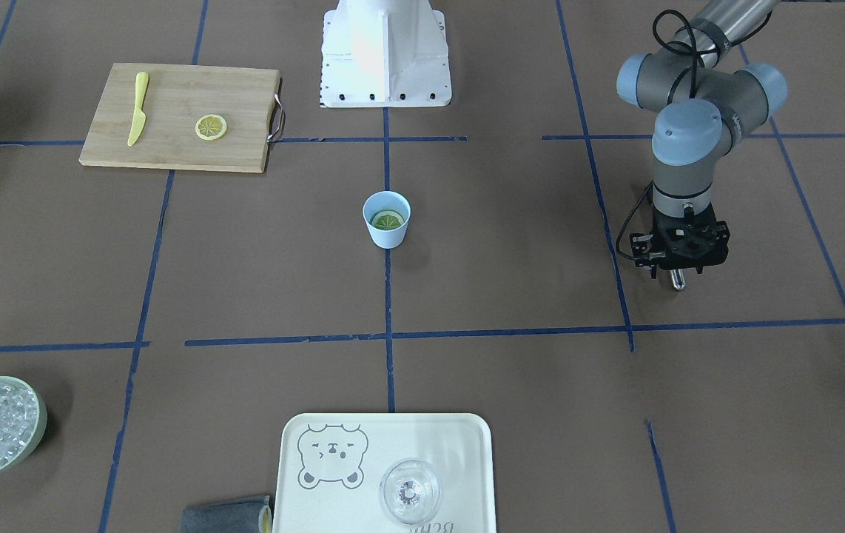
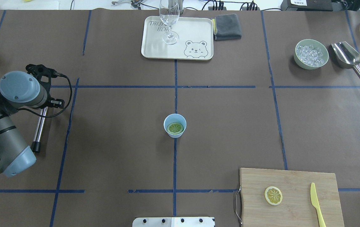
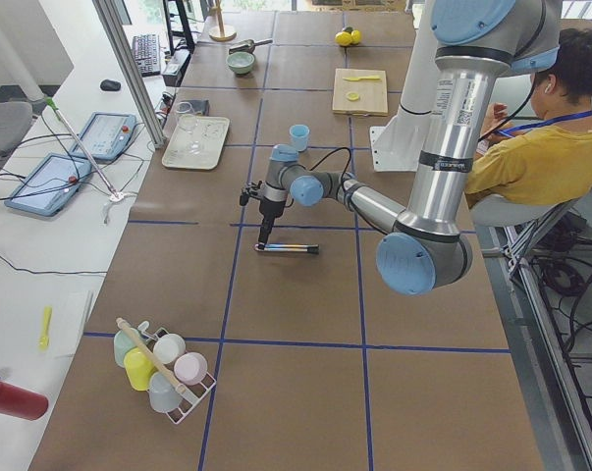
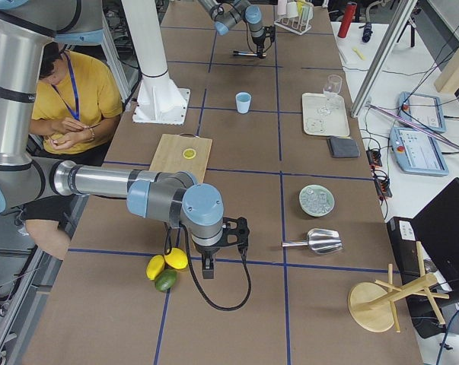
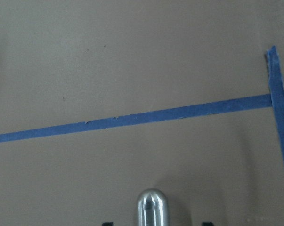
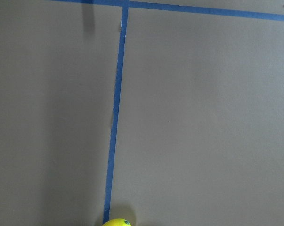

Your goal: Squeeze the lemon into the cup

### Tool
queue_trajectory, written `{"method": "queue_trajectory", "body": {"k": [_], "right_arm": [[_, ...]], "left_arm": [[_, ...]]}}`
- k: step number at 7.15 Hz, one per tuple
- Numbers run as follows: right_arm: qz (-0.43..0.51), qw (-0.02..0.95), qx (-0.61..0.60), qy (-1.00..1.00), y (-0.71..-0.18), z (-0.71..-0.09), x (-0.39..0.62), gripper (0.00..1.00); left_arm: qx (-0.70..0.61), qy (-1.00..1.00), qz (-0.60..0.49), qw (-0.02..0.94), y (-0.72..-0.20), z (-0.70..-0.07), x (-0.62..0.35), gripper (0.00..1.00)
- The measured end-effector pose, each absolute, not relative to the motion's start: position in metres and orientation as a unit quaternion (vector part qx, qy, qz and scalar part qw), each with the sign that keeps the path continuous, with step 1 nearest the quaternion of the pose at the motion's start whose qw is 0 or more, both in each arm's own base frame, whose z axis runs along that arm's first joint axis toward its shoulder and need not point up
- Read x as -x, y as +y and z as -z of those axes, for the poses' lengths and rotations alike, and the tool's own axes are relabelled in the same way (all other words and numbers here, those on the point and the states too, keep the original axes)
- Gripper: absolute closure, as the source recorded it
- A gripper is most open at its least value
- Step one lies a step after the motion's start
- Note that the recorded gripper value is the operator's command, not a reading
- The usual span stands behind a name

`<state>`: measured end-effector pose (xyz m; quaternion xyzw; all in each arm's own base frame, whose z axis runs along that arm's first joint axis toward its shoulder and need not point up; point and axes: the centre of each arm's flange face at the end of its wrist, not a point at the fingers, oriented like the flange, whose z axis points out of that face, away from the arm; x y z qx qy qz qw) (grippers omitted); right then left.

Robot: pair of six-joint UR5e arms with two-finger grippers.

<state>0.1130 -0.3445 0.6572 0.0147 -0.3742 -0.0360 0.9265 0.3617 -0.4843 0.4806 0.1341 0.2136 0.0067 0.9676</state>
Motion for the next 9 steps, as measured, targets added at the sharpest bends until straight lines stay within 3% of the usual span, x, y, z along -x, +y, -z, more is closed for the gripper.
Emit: {"method": "queue_trajectory", "body": {"k": [2, 5, 7, 9], "right_arm": [[0.035, 0.926, -0.014, -0.375, -0.344, -0.658, -0.113, 0.0], [0.035, 0.926, -0.013, -0.376, -0.344, -0.659, -0.113, 0.0], [0.034, 0.926, -0.012, -0.377, -0.344, -0.66, -0.113, 0.0], [0.034, 0.925, -0.012, -0.377, -0.344, -0.66, -0.112, 0.0]], "left_arm": [[-0.155, 0.234, -0.042, 0.959, -0.488, -0.453, -0.34, 0.0], [-0.167, 0.284, -0.104, 0.938, -0.531, -0.441, -0.199, 0.0], [-0.146, 0.303, -0.134, 0.932, -0.528, -0.508, -0.074, 0.0], [-0.102, 0.357, -0.129, 0.919, -0.475, -0.605, 0.017, 0.0]]}}
